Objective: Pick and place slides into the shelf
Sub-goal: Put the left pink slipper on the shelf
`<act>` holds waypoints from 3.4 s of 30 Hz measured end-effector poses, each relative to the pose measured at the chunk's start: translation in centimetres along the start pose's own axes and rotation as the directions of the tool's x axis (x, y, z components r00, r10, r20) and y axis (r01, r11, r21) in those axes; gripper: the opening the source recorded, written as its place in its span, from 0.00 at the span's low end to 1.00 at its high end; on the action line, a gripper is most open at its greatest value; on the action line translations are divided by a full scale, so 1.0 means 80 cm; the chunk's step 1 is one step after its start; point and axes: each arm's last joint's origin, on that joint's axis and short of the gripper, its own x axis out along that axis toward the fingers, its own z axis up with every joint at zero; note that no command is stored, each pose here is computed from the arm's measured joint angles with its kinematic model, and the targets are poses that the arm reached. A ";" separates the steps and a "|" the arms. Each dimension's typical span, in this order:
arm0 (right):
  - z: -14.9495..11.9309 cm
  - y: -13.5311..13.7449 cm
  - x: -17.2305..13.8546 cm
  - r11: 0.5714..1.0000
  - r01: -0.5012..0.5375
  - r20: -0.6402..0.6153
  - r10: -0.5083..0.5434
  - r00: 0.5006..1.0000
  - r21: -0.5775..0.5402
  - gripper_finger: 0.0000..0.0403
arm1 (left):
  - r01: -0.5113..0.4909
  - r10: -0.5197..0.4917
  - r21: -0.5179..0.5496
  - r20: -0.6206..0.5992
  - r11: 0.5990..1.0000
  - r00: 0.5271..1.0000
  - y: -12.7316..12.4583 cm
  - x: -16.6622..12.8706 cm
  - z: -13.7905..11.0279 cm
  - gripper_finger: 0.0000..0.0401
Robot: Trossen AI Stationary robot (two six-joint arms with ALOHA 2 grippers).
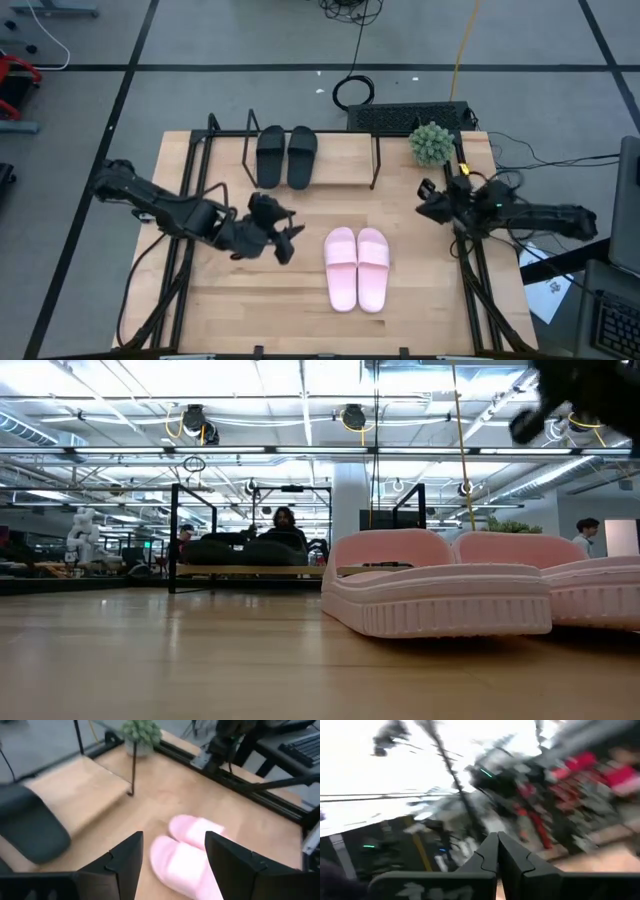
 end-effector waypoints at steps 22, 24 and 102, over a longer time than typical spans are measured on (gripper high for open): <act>0.000 0.153 0.257 0.923 -0.154 -0.621 -0.109 0.776 -0.354 0.00 | 0.046 -0.052 -0.094 -0.063 0.994 0.997 0.024 -0.100 -0.019 0.53; -0.022 0.153 0.274 0.910 -0.119 -0.631 -0.176 0.756 -0.397 0.00 | 0.061 -0.067 -0.082 -0.075 0.995 0.995 0.031 -0.113 -0.020 0.53; -0.181 0.112 0.351 0.769 0.102 -0.776 -0.624 -0.092 -0.631 0.01 | 0.059 -0.015 0.198 -0.213 0.978 0.977 0.053 -0.153 -0.053 0.53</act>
